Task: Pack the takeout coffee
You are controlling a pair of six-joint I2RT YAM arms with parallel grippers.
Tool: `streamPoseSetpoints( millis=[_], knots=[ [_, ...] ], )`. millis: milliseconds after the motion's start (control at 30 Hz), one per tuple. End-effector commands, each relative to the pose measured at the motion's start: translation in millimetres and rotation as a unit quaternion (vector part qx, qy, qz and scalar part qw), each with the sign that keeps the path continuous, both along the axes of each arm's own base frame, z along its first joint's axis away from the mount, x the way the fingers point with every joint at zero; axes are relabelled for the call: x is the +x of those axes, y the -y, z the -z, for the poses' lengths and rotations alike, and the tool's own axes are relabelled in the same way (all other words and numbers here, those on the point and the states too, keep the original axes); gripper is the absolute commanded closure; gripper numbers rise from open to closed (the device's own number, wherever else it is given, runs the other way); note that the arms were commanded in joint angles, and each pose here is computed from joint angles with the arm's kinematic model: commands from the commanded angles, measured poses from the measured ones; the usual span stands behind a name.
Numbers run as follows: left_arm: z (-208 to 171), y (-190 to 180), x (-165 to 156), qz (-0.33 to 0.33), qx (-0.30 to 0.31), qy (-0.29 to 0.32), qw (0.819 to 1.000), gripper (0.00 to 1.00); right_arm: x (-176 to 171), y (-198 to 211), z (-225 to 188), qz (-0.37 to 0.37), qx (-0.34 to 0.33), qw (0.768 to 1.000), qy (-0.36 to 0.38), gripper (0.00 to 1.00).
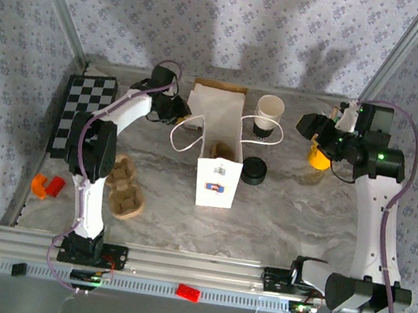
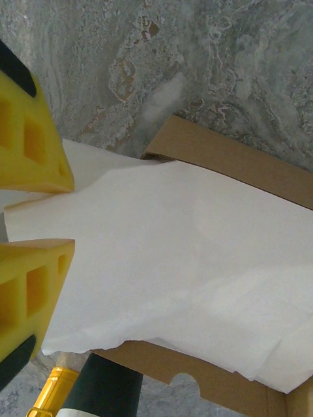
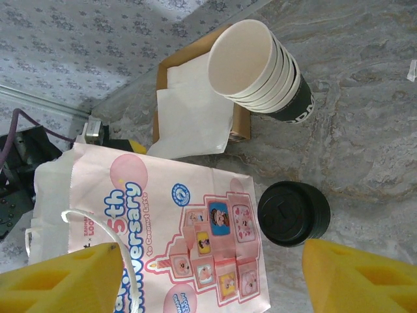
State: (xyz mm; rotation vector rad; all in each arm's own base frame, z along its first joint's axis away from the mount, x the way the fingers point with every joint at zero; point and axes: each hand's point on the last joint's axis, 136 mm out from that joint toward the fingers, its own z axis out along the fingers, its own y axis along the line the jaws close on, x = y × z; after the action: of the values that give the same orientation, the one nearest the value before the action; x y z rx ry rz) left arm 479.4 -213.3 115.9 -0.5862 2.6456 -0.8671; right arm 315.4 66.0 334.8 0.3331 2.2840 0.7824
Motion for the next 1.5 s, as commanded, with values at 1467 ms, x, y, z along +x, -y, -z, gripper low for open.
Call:
streamPoseSetpoints(
  millis=[1467],
  knots=[
    [-171, 0, -9, 0.036, 0.000, 0.177, 0.984, 1.00, -1, -31, -47, -0.060, -0.036, 0.993, 0.092, 0.24]
  ],
)
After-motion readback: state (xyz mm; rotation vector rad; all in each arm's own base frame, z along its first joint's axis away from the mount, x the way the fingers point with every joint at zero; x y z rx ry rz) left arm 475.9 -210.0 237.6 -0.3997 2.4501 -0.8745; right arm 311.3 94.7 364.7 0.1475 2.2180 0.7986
